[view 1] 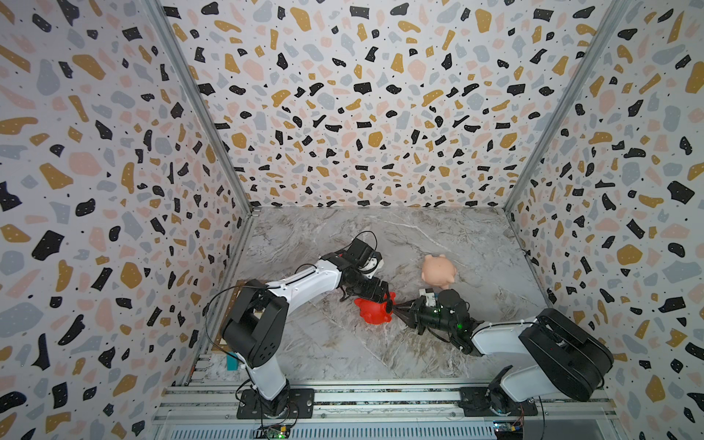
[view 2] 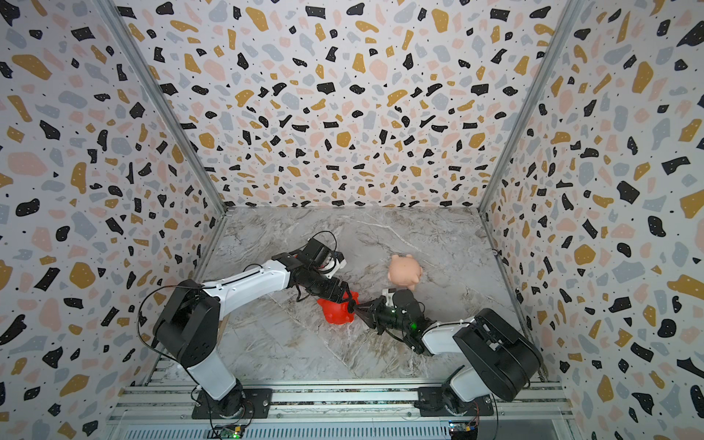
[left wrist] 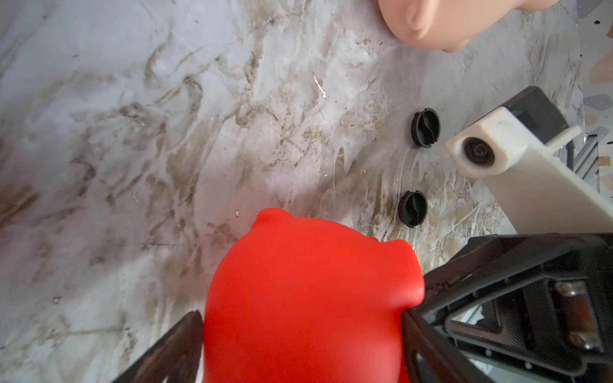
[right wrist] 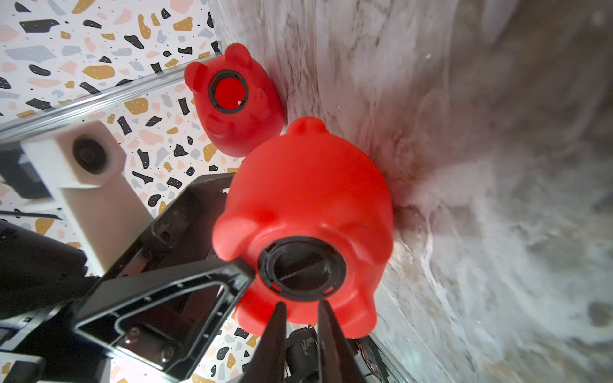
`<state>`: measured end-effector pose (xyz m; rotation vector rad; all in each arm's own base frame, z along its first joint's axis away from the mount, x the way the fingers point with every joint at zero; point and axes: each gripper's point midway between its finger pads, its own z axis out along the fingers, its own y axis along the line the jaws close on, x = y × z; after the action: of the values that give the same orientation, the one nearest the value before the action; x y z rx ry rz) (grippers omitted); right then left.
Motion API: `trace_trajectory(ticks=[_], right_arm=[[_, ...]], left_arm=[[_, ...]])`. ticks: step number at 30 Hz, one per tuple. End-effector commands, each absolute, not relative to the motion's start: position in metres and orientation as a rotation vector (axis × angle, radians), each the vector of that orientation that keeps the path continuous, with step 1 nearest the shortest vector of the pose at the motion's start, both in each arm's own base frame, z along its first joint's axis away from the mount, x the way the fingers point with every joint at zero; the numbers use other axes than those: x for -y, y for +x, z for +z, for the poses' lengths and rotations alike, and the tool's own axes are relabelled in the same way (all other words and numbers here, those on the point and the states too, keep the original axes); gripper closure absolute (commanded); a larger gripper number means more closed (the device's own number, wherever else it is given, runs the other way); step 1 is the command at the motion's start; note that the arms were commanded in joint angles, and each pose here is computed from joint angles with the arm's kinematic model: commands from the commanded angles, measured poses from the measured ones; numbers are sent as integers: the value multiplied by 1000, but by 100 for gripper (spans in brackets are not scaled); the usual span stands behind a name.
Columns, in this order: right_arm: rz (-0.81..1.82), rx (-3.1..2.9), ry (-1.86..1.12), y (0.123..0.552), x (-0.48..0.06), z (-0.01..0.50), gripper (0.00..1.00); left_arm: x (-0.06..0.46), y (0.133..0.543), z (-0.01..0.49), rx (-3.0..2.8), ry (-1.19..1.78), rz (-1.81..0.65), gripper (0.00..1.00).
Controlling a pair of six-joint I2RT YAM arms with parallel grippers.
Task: Open piggy banks
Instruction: Open the lid on the piggy bank.
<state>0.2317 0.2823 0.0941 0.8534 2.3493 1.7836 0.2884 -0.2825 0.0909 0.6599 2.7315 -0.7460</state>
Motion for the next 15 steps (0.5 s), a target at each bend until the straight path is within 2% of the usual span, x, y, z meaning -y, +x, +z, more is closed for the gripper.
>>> trace_trajectory(ticks=[1, 10, 15], right_arm=[[1821, -2291, 865, 244, -287, 109, 80], [1837, -2267, 879, 251, -292, 112, 80], [1861, -2263, 888, 251, -300, 112, 84]], left_arm=[[268, 287, 79, -2761, 652, -660, 11], [270, 287, 79, -2763, 649, -671, 11], [270, 287, 79, -2761, 649, -674, 11]])
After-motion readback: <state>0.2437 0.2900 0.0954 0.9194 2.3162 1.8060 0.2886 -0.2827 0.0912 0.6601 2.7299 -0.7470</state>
